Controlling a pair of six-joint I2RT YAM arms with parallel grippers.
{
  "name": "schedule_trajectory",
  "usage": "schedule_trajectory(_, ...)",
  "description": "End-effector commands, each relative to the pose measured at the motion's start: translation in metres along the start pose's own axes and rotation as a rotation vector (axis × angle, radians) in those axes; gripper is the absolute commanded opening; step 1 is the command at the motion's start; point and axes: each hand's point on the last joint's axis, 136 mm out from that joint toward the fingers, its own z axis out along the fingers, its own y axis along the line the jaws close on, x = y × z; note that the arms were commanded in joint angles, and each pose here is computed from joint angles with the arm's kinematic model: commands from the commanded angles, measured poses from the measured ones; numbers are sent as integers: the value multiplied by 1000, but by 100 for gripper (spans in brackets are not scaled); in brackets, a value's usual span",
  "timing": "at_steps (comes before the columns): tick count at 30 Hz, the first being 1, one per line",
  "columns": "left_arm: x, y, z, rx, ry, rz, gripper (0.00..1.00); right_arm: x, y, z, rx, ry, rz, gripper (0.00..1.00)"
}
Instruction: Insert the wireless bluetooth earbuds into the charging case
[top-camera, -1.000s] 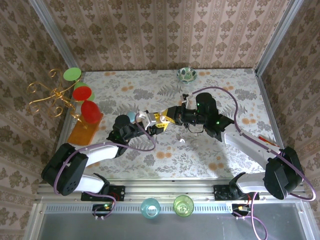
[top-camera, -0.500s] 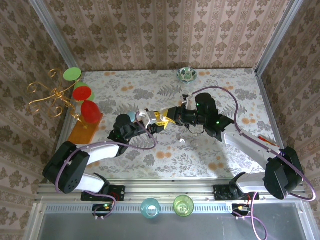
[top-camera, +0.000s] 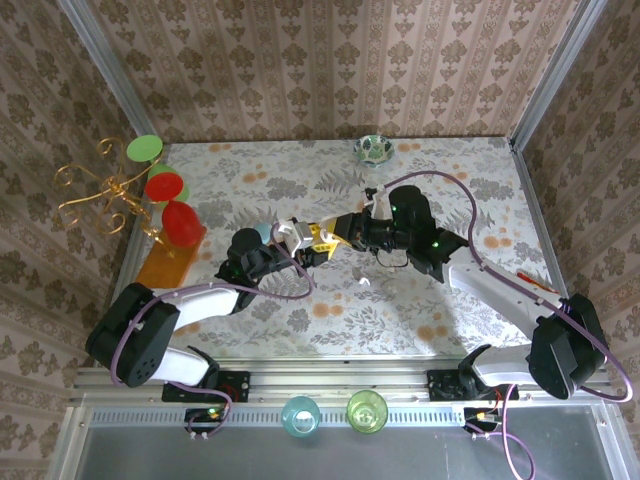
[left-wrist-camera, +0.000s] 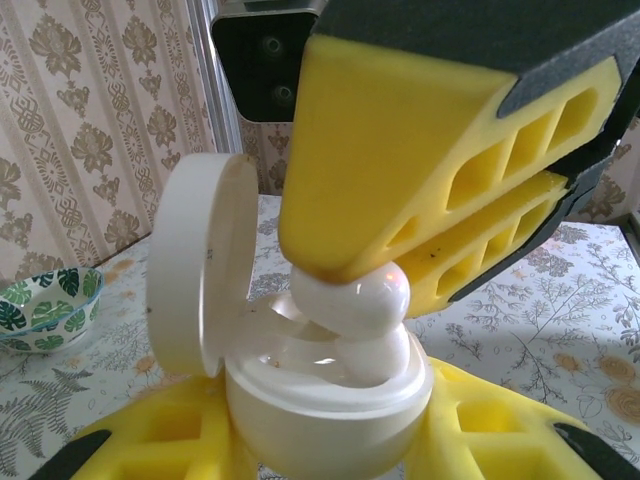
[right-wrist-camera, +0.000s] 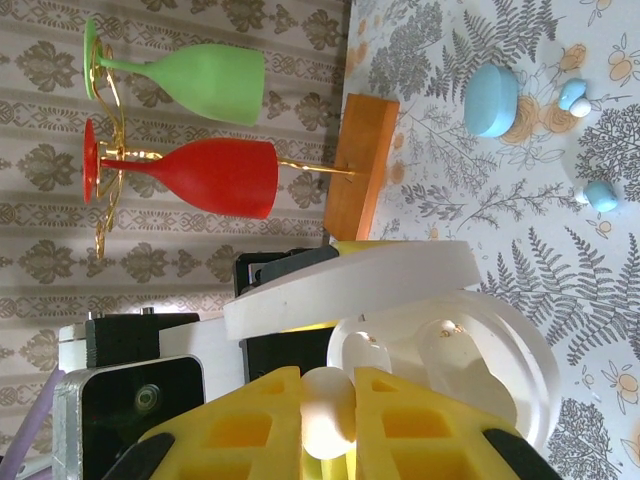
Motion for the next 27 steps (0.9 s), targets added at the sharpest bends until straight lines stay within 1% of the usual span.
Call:
schedule_trajectory(1,-30,-1,2,8,-88,42,23,2,-1,7,31,10,-28,18)
schedule_trajectory(6,-29,0,1,2,-86,43,23,5,-2,10,37,24,-34,18)
schedule_trajectory(11,-30,0,0,-4,-90,44,23,4,-12,4,103,2,-59,22)
schedule_trajectory(15,-31,-1,0,1,-94,44,23,1,-13,1,133,-14,-84,24)
schedule_trajectory(18,-31,-1,0,1,-94,44,23,0,-11,1,133,-16,-91,21)
schedule_trajectory(27,-30,-1,1,3,-89,43,23,-2,-8,2,130,-16,-95,21)
